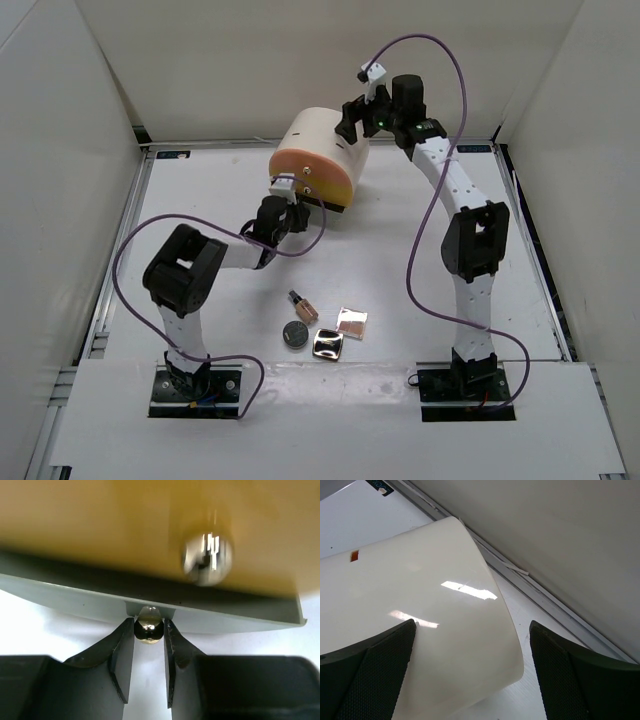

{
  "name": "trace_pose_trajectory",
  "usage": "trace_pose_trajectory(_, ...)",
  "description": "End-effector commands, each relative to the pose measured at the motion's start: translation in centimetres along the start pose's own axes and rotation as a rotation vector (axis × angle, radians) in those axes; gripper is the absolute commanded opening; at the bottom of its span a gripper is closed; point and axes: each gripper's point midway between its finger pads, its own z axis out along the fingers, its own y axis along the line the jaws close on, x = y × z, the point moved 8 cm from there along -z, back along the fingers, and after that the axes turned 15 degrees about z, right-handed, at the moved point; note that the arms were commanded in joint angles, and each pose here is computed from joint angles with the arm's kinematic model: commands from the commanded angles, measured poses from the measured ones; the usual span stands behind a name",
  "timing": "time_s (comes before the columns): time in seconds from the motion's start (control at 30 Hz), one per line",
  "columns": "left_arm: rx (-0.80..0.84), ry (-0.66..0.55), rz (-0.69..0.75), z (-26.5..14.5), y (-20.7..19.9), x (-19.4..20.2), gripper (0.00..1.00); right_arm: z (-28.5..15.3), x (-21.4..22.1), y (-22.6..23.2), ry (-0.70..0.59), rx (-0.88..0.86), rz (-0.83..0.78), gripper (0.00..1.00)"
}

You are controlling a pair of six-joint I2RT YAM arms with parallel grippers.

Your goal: Organize the makeup

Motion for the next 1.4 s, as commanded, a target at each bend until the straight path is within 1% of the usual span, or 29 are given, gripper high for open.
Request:
trace_pose_trajectory(0.0,-0.057,0.037,-0.035,-3.7,0.6,-0.1,0.16,-1.0,1.4,-0.5,0.070,0.035,0.033,0.95)
trace_pose_trajectory(0.03,-0.058,0.045,-0.038,-4.5,0.5,0.1,0.17,-1.1,1.4,-0.5,0.068,0.033,0.030,0.95)
trace_pose_trajectory(0.07,-0.060,0.085,-0.035,-5.8,0.3,1.5,0.19,-1.2,1.3,-0.5,0.067,0.036,0.030,0.95)
trace_pose_trajectory(0.1,-0.059,0.085,-0.038,-6.9,0.3,1.2,0.21,-1.3,1.3,-0.4,0.067,0.036,0.032,0.95)
trace_pose_trajectory(0.13,-0.057,0.116,-0.040,-7.8,0.0,2.0,0.21,-1.3,1.3,-0.4,0.067,0.036,0.032,0.95)
trace_pose_trajectory(0.2,-0.072,0.148,-0.073,-9.3,-0.1,2.0,0.23,-1.2,1.7,-0.4,0.077,0.034,0.040,0.95)
trace_pose_trajectory(0.23,-0.066,0.167,-0.079,-10.1,-0.4,2.7,0.27,-1.3,1.8,-0.4,0.081,0.039,0.045,0.95)
trace_pose_trajectory(0.27,-0.067,0.170,-0.088,-10.6,-0.4,2.9,0.51,-1.3,1.7,-0.2,0.080,0.036,0.044,0.95)
trace_pose_trajectory(0.3,-0.061,0.162,-0.089,-10.9,-0.5,2.9,0.59,-1.4,1.7,-0.4,0.081,0.039,0.046,0.95)
trace_pose_trajectory(0.37,-0.059,0.150,-0.082,-11.5,-0.6,2.7,0.70,-1.5,1.7,-0.3,0.078,0.039,0.046,0.95)
trace_pose_trajectory(0.4,-0.064,0.145,-0.071,-11.5,-0.5,2.4,0.88,-1.5,1.6,-0.3,0.078,0.036,0.043,0.95)
trace_pose_trajectory(0.43,-0.072,0.151,-0.064,-11.6,-0.5,1.9,0.96,-1.7,1.4,-0.2,0.074,0.037,0.038,0.95)
trace_pose_trajectory(0.47,-0.076,0.152,-0.056,-11.7,-0.5,1.6,0.98,-2.0,1.0,0.0,0.069,0.038,0.031,0.96)
trace_pose_trajectory(0.53,-0.074,0.142,-0.019,-11.7,-0.4,0.2,0.98,-2.4,0.3,0.0,0.056,0.055,0.017,0.97)
trace_pose_trajectory(0.6,-0.070,0.169,0.002,-12.4,-0.3,-0.6,0.98,-3.4,-1.0,0.2,0.030,0.092,-0.007,0.99)
trace_pose_trajectory(0.67,-0.078,0.204,0.021,-13.8,-0.2,-1.0,0.98,-4.7,-2.8,0.6,-0.008,0.130,-0.038,0.99)
trace_pose_trajectory(0.77,-0.086,0.231,-0.009,-16.1,0.0,-1.8,0.98,-6.1,-4.0,0.9,-0.036,0.184,-0.041,0.99)
trace_pose_trajectory(0.87,-0.013,0.306,-0.035,-18.2,-0.6,-2.0,0.98,-9.5,-5.5,2.0,-0.065,0.245,-0.019,0.99)
trace_pose_trajectory(0.93,0.063,0.382,-0.070,-19.3,-1.4,-1.4,0.98,-10.9,-4.7,2.4,-0.045,0.278,0.020,0.99)
trace_pose_trajectory(0.97,0.079,0.454,-0.082,-20.1,-1.6,-0.7,0.98,-12.5,-3.5,3.1,-0.016,0.287,0.047,0.99)
trace_pose_trajectory(1.0,0.095,0.495,-0.093,-20.4,-1.9,-0.1,0.98,-13.4,-2.8,3.5,-0.005,0.303,0.074,0.99)
trace_pose_trajectory(1.03,0.131,0.551,-0.122,-21.3,-2.6,0.6,0.98,-13.7,0.5,3.3,0.070,0.330,0.119,0.99)
trace_pose_trajectory(1.07,0.140,0.582,-0.133,-21.7,-3.0,1.2,0.98,-14.4,1.8,3.8,0.090,0.340,0.148,0.99)
trace_pose_trajectory(1.1,0.154,0.596,-0.146,-21.8,-3.3,1.6,0.98,-16.4,1.6,4.8,0.051,0.365,0.167,0.99)
trace_pose_trajectory(1.17,0.191,0.623,-0.194,-22.5,-4.3,2.5,0.98,-17.9,4.1,5.5,0.089,0.392,0.188,0.99)
trace_pose_trajectory(1.2,0.204,0.632,-0.206,-22.6,-4.6,2.9,0.98,-19.1,6.6,6.1,0.129,0.419,0.203,0.99)
trace_pose_trajectory(1.23,0.194,0.650,-0.226,-22.8,-5.0,3.4,0.98,-19.8,7.5,6.0,0.125,0.470,0.248,0.99)
trace_pose_trajectory(1.3,0.197,0.666,-0.240,-22.5,-5.6,3.9,0.98,-20.9,9.6,6.4,0.135,0.501,0.302,0.99)
trace_pose_trajectory(1.37,0.188,0.666,-0.241,-22.2,-6.3,4.2,0.98,-21.0,10.5,6.7,0.152,0.475,0.319,0.99)
